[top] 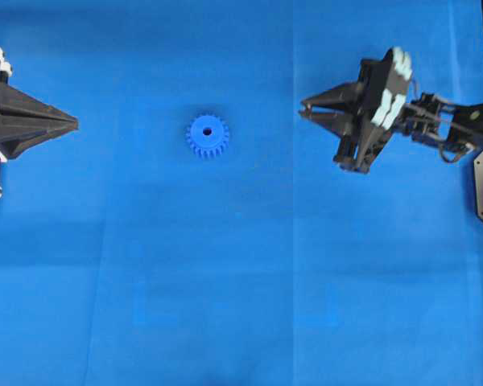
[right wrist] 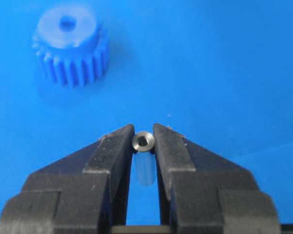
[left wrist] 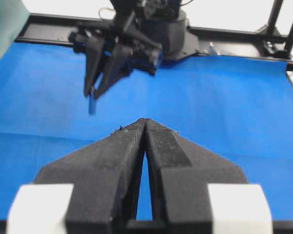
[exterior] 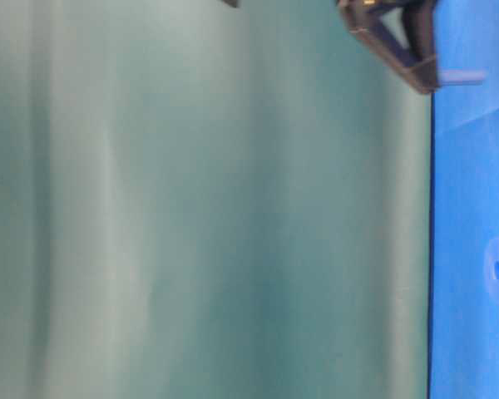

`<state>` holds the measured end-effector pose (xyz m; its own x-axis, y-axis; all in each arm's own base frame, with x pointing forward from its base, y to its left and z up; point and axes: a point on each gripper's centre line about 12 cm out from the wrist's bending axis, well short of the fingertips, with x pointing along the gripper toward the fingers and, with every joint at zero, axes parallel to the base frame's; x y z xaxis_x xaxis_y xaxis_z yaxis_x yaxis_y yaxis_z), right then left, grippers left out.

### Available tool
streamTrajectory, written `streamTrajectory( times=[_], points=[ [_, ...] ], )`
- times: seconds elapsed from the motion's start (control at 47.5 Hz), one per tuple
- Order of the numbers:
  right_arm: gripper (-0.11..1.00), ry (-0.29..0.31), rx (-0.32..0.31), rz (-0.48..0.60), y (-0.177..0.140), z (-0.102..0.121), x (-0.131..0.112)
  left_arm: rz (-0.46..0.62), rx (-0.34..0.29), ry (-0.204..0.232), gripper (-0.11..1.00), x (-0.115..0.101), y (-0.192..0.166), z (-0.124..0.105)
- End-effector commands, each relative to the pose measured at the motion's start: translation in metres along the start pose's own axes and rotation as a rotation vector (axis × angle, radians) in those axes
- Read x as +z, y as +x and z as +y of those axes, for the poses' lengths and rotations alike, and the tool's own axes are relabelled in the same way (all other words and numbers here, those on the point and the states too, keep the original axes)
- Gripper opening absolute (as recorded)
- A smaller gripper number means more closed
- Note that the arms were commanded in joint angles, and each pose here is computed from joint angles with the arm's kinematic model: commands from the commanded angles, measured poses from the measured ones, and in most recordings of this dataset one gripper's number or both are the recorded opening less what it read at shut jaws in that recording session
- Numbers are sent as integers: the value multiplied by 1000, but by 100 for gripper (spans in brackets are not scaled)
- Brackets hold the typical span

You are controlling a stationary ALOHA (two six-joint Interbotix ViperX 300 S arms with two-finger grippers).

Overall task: Insert the shaft placed at a random location into the center hole of the small gear at another random location.
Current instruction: 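Lift the grasped shaft off the table with the right gripper, then carry the shaft left over the blue gear's center hole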

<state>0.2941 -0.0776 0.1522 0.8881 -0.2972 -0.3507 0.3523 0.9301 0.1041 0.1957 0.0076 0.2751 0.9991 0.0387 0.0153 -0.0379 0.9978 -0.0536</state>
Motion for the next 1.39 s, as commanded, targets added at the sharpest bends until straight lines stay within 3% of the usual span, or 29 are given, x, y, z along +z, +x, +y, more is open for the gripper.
streamTrajectory(
  times=[0.0,0.126,0.569,1.37],
  points=[
    [3,-4,11,-53,-8,3,25,-12,2,-1,0,5,2,0],
    [3,-17,20,-67,-15,5,36,-12,2,-1,0,4,1,0],
    [3,-14,22,-59,-8,6,39,-9,4,0,0,3,1,1],
    [3,-41,135,-64,94,70,82,-15,2,-1,0,4,1,0]
  ],
)
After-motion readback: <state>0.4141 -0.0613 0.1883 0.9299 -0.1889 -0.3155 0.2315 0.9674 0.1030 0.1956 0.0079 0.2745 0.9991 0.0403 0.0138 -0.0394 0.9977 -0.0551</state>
